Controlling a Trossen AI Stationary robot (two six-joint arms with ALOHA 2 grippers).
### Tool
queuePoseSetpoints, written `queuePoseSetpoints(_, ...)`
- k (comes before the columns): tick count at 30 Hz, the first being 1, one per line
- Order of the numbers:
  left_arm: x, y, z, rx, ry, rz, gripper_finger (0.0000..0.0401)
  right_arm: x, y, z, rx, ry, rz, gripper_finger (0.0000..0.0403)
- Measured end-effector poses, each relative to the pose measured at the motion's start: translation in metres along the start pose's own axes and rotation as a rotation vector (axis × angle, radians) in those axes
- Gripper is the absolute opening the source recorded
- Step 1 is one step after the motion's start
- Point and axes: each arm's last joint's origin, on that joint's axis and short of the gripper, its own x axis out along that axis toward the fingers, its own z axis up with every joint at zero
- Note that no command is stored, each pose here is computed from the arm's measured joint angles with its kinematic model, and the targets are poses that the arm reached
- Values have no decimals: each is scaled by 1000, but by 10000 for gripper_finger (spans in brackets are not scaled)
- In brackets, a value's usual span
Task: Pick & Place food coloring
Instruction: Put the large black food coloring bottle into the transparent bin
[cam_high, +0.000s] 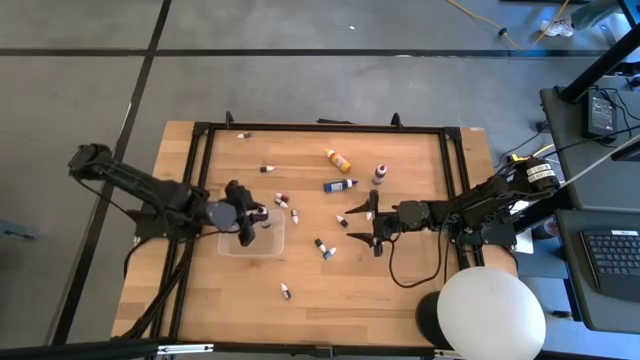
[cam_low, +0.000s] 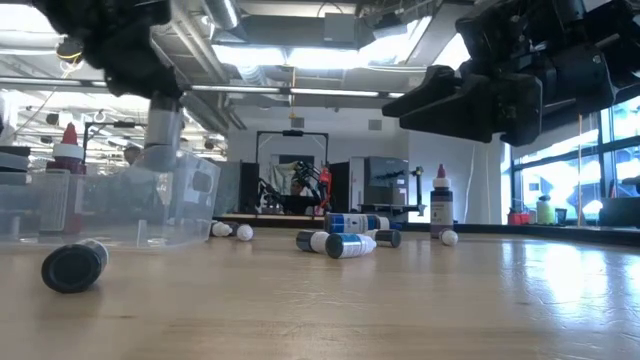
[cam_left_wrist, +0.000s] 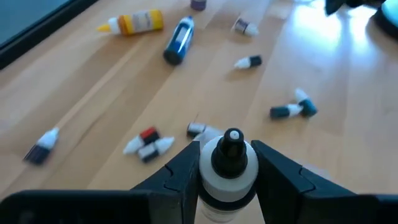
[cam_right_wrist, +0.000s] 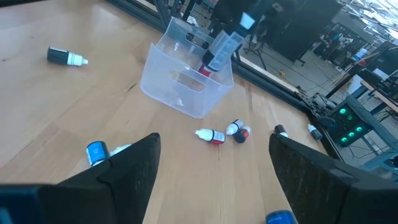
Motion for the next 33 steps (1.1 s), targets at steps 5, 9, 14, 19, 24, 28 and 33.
queuePoseSetpoints(5,-6,2,-12,-8,25,86,125,0,0,1,5,-7,-3,302)
queuePoseSetpoints(9,-9,6,-20,-34,42,165,126,0,0,1,6,-10,-5,302)
queuePoseSetpoints(14,-9,6,-29,-66,37,173,122,0,0,1,6,-10,-5,302)
queuePoseSetpoints(19,-12,4,-33,-67,13,181,127,0,0,1,6,-11,-4,302)
queuePoseSetpoints(24,-13,5,-39,-94,10,202,124,0,0,1,21,-11,-4,302)
queuePoseSetpoints(28,-10,9,-50,-115,8,220,126,0,0,1,23,-10,-4,302)
queuePoseSetpoints(33,-8,11,-59,-142,16,227,126,0,0,1,23,-10,-4,302)
